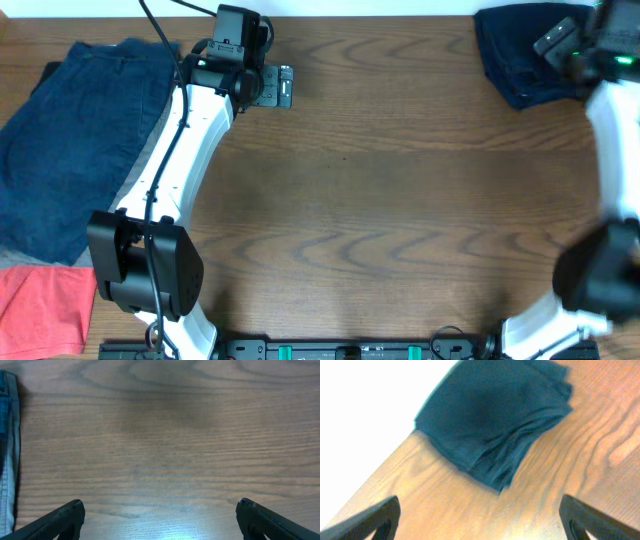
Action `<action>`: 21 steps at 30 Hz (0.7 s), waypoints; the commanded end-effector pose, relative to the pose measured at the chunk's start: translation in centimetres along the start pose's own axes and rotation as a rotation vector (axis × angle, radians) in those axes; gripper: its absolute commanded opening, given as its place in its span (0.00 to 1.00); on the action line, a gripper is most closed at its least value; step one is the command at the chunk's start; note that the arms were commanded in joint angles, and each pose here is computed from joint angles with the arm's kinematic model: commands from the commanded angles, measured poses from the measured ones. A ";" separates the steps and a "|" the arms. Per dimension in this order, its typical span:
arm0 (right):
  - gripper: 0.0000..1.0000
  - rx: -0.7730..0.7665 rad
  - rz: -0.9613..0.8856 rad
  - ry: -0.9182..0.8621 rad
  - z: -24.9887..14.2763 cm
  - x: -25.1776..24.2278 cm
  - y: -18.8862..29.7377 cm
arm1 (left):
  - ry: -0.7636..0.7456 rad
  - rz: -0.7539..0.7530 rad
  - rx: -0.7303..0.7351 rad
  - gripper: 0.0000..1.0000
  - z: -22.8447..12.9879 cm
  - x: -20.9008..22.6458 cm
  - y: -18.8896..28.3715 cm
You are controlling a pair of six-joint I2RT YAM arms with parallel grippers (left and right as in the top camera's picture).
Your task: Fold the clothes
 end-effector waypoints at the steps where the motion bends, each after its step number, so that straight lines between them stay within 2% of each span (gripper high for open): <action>1: 0.99 0.040 0.330 0.263 -1.1 4.1 8.1 | -0.006 0.020 0.017 0.98 -0.4 0.5 -0.7; 6: 0.99 0.053 0.460 0.266 -2.9 4.5 16.4 | -0.006 0.020 0.017 0.98 -0.4 0.5 -0.7; 16: 0.99 -0.147 0.443 0.336 -2.9 2.5 25.4 | -0.006 0.020 0.017 0.98 -0.4 0.5 -0.7; 21: 0.99 -0.252 0.454 0.630 -3.9 2.5 28.2 | -0.006 0.020 0.017 0.98 -0.4 0.5 -0.7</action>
Point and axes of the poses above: each gripper's point midway between its finger pads, its own y axis back along the fingers, its own x axis along the line the jaws close on, z = x × y, the point moved 3 cm from there along y, back along the fingers, and after that the axes turned 10 degrees about y, right-handed, at the moved point
